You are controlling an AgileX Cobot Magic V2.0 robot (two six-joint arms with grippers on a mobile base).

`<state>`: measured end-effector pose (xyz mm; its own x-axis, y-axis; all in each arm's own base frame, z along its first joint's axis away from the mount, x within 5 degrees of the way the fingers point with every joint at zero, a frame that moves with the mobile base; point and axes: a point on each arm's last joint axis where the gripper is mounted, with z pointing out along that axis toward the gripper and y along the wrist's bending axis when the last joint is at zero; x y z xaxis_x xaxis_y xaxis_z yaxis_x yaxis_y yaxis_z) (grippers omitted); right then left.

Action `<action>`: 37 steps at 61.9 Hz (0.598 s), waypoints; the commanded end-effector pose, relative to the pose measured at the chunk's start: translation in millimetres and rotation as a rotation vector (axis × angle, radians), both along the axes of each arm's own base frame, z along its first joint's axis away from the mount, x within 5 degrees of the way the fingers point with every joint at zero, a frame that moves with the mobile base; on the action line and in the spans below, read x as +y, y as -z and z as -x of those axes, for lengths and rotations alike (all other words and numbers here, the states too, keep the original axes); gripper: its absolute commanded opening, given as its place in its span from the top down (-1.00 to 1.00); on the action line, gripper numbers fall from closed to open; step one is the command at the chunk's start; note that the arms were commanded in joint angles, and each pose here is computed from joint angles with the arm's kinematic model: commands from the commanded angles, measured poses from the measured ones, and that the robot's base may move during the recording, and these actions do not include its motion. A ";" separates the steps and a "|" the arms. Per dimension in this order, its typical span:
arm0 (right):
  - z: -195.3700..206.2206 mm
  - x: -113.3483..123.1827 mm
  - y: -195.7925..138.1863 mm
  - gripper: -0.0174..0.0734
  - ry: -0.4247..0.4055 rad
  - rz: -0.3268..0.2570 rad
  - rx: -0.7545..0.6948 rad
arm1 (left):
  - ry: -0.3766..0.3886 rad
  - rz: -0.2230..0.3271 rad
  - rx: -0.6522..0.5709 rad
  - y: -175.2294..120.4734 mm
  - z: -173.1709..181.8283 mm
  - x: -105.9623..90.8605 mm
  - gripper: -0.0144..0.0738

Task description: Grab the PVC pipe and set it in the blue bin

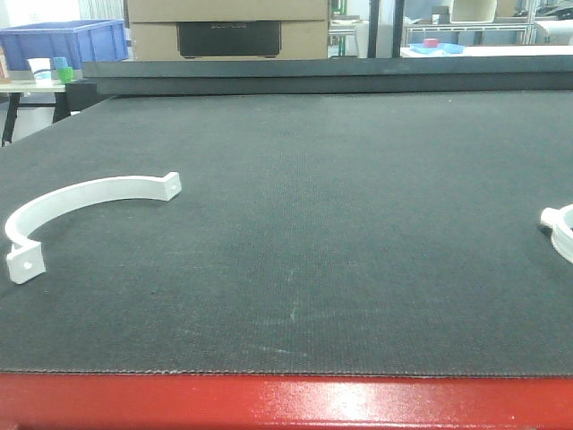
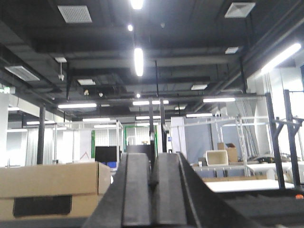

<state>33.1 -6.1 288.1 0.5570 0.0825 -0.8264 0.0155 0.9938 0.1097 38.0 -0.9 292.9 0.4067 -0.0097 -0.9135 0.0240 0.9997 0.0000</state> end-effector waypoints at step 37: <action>-60.3 9.0 -77.2 0.99 -0.099 0.050 0.675 | 0.023 0.015 0.716 -108.5 -90.4 -4.1 0.93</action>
<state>76.6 2.3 368.8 0.0542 0.0763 -0.9956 -0.0271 0.9968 0.0749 113.8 -3.8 401.7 -0.1758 -0.0179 -0.9843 0.0318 0.9992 -0.0239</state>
